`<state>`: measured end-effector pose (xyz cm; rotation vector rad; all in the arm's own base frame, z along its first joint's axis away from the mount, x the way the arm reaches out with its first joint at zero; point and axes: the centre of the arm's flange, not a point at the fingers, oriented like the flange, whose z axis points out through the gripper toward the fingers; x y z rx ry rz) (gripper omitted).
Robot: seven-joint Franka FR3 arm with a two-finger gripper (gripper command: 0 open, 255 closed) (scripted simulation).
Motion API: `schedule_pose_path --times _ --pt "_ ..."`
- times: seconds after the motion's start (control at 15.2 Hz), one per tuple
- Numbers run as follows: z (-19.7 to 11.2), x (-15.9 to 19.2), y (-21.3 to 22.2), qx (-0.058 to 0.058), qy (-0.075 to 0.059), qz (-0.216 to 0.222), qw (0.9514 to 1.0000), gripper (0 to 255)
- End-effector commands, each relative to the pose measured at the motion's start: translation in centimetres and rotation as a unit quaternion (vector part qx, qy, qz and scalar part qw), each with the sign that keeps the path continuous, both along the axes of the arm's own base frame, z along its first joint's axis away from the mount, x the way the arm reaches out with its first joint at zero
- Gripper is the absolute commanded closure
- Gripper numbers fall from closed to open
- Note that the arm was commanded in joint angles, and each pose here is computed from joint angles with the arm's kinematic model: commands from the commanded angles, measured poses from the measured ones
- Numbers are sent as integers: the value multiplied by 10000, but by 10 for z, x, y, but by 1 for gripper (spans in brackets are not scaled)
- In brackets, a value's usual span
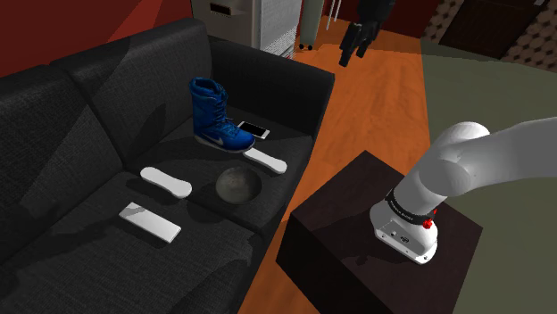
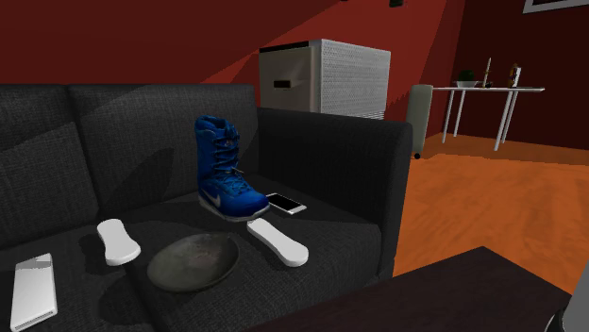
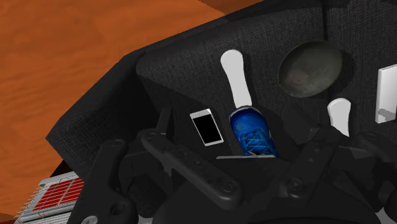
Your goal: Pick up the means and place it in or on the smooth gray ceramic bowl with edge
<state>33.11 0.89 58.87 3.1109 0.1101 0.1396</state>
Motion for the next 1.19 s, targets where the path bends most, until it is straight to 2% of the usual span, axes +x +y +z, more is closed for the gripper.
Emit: schedule_pose_path --times 0.0,1.12 --pt "0 0 0 0 0 0 10000 0" --pt "-202 91 36 26 94 584 9982 0"
